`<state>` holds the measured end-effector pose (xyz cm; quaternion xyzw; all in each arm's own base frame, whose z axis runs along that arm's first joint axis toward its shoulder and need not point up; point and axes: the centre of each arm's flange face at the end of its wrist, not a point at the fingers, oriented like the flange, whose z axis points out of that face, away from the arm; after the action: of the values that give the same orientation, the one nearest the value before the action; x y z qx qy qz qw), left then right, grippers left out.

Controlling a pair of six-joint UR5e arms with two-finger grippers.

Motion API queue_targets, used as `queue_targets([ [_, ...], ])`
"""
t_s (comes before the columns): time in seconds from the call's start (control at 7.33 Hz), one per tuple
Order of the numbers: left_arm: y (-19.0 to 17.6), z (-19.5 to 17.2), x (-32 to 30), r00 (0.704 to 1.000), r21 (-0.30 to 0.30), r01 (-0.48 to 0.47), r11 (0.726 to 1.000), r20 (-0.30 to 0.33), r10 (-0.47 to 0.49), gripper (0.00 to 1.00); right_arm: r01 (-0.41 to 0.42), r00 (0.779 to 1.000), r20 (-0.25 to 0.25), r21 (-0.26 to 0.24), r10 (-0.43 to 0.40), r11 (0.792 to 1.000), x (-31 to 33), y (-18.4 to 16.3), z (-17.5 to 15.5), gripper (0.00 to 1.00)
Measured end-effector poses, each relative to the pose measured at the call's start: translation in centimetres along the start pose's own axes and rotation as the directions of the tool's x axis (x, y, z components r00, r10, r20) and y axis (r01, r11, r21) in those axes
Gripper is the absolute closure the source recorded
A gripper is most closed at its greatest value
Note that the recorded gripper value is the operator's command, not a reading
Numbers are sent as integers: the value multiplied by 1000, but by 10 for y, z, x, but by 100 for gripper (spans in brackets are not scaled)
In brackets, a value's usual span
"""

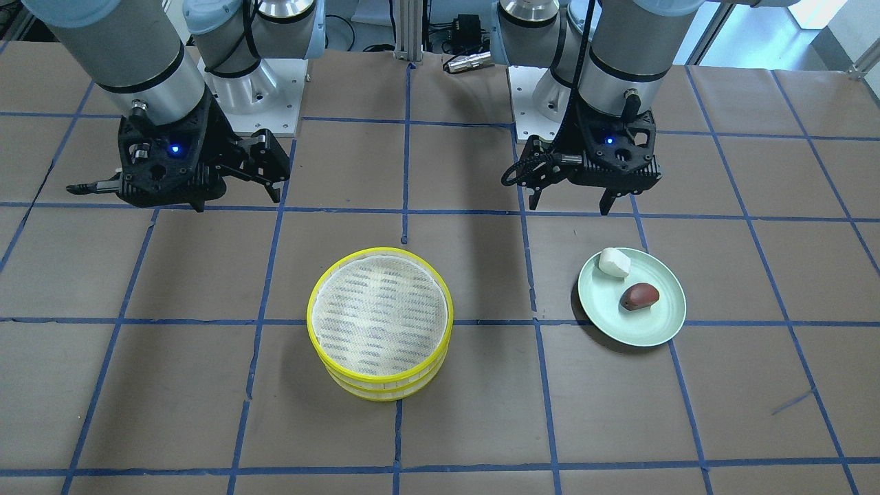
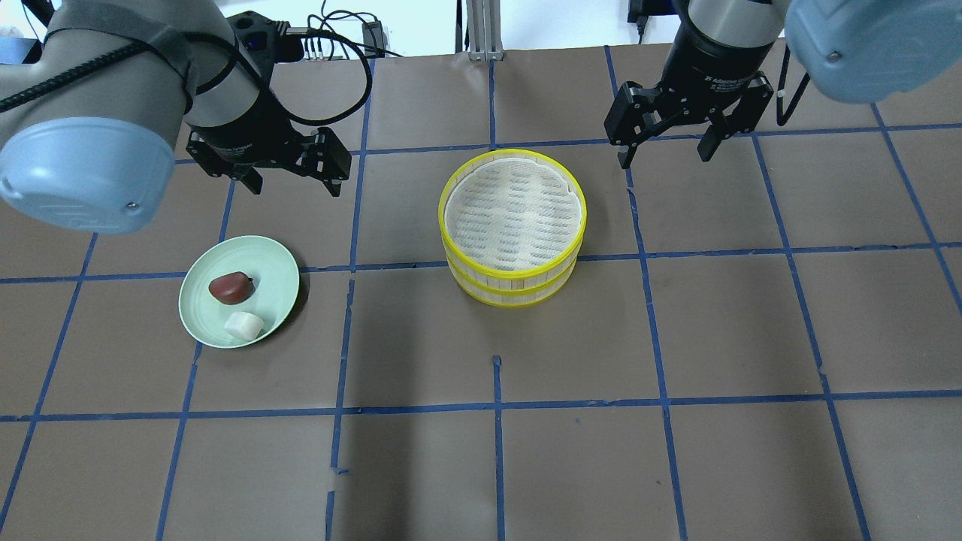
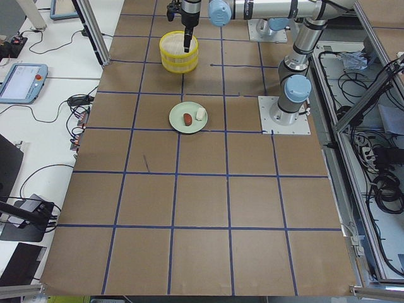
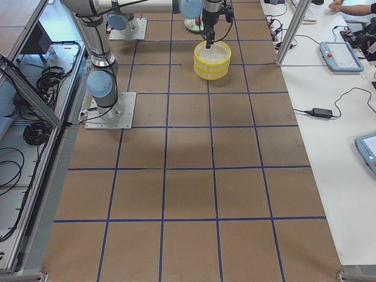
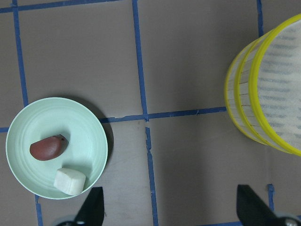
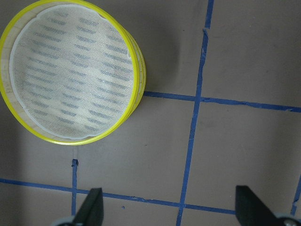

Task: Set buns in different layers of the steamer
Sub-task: 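Move the left gripper to the green plate while the right gripper reaches the steamer, then grasp the white bun with the left gripper while the right grips the top tier rim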

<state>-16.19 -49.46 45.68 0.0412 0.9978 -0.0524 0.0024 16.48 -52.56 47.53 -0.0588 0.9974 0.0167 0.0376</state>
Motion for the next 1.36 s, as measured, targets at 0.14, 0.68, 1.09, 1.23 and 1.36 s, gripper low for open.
queue_targets([
  [0.14,1,0,1,1000,-3,-1,1000,0,1,0,1,1000,-7,-1,-1,1000,1,0,0,0],
  [0.68,0,3,-19,998,-24,-56,998,20,57,0,-31,999,-30,38,32,999,0,-27,20,0],
  [1.09,10,84,-137,989,-144,-144,979,-5,145,0,-74,996,-44,19,75,997,-28,-80,120,1],
  [1.23,19,119,-160,990,-172,-140,975,-21,138,0,-85,995,-46,13,86,996,-36,-88,152,11],
  [1.36,25,153,-169,991,-209,-136,969,-42,130,0,-87,995,-48,6,88,996,-41,-89,174,36],
])
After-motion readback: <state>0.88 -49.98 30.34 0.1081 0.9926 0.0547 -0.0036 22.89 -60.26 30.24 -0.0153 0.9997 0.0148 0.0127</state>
